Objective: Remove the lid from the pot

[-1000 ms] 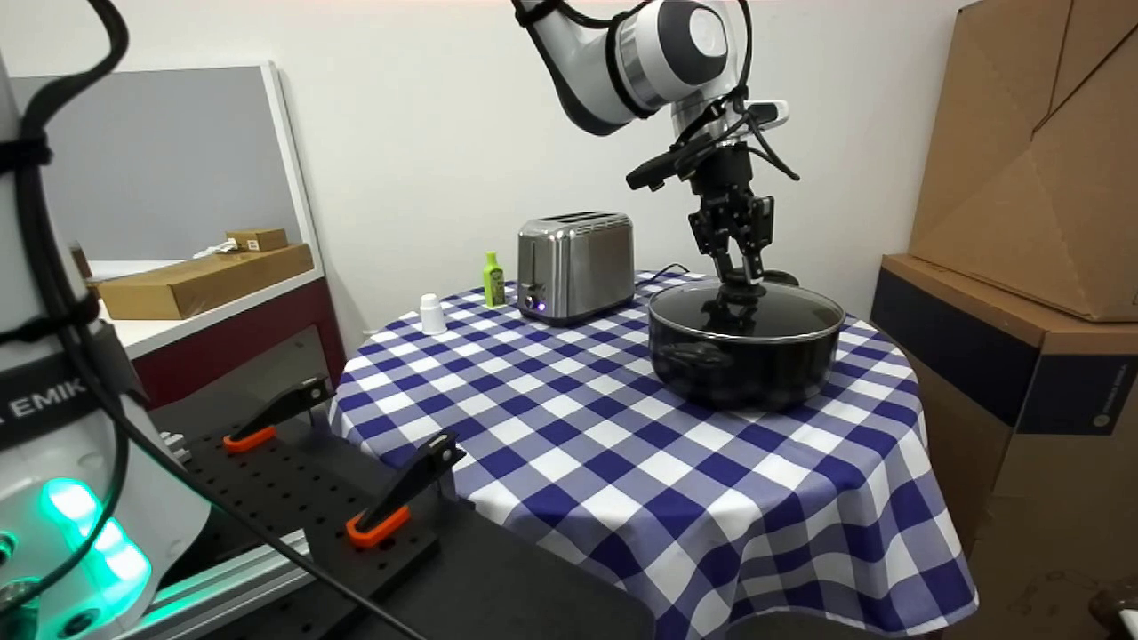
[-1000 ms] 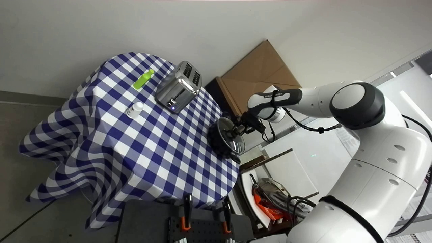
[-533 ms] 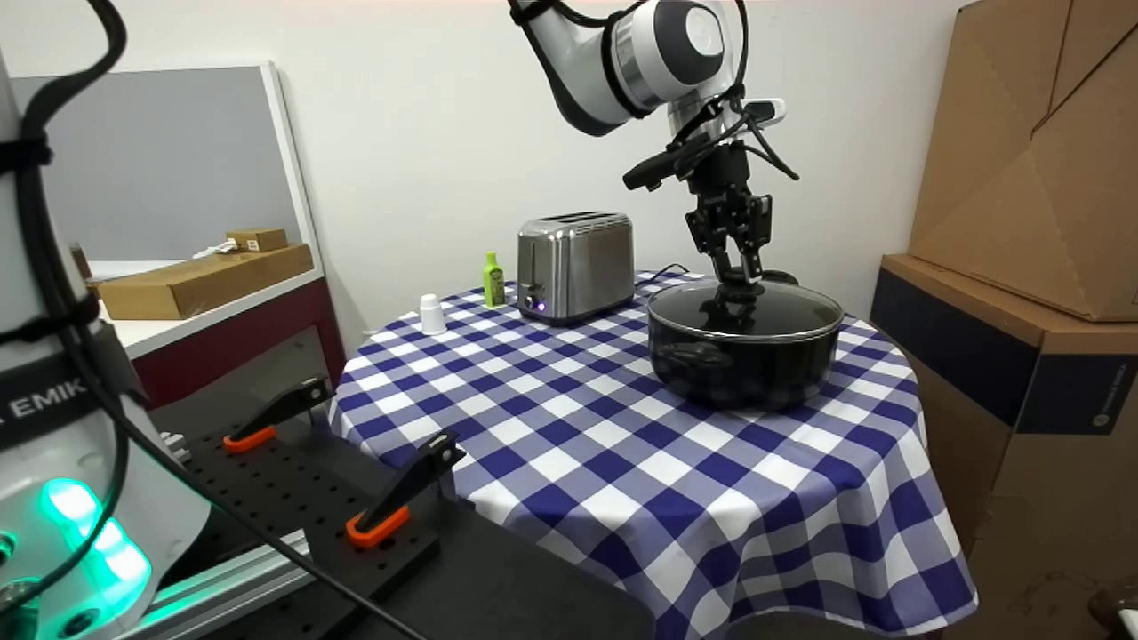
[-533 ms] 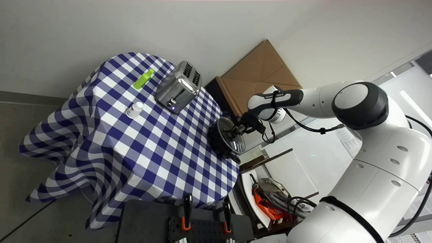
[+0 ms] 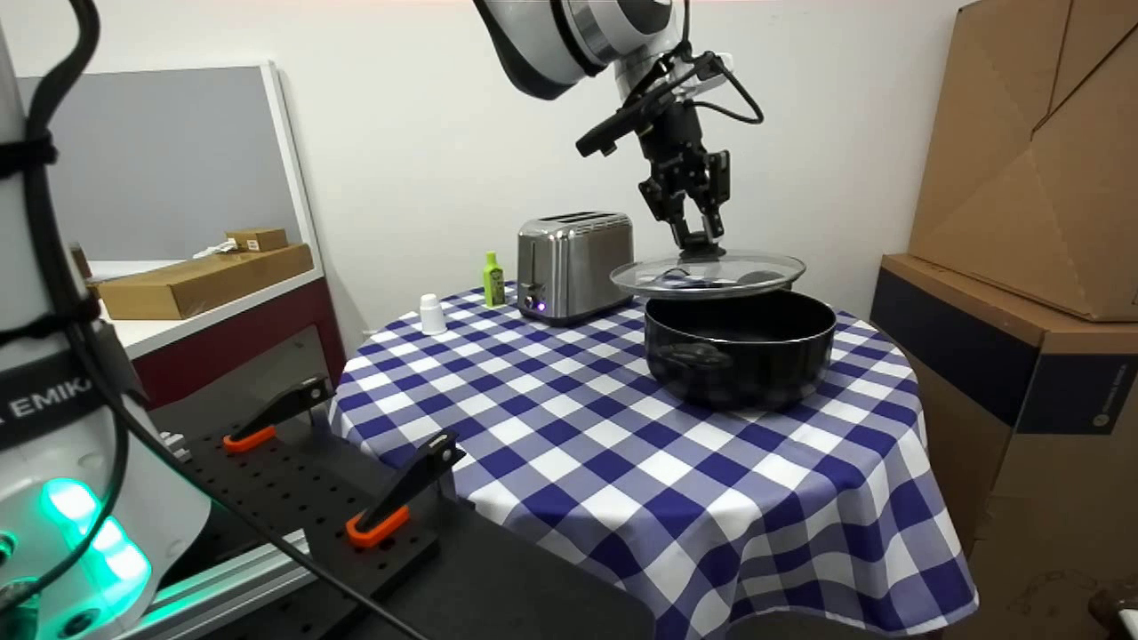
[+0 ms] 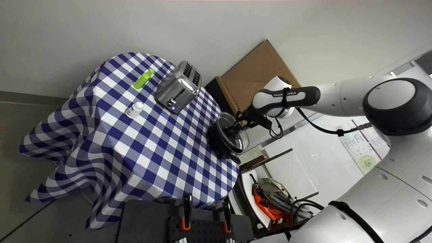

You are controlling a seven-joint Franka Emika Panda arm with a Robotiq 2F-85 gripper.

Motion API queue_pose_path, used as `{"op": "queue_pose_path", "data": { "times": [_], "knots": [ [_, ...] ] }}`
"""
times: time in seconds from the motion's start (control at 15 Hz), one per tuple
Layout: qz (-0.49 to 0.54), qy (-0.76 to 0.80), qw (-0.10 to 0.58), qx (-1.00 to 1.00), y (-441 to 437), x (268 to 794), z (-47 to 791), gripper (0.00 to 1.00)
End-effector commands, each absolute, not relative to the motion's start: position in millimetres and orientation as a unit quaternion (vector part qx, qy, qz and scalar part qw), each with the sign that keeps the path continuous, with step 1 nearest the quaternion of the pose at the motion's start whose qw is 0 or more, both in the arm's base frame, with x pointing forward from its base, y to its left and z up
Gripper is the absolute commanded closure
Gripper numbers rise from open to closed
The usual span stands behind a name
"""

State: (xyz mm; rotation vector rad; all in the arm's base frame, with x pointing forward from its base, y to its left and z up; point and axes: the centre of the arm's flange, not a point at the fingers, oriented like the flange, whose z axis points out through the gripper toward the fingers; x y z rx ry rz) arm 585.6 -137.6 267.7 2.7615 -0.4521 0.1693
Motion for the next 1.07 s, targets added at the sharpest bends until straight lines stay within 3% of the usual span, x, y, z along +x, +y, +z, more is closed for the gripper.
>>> {"op": "queue_pose_path", "data": {
  "times": [0.0, 0.6, 1.0],
  "knots": [
    [0.049, -0.09, 0.148, 0.984, -87.5, 556.5, 292.6, 0.75],
    [-0.014, 0.071, 0.116, 0.991, 49.2, 514.8, 239.1, 0.75],
    [-0.046, 0.088, 0.121, 0.988, 67.8, 482.8, 201.3, 0.75]
  ]
}}
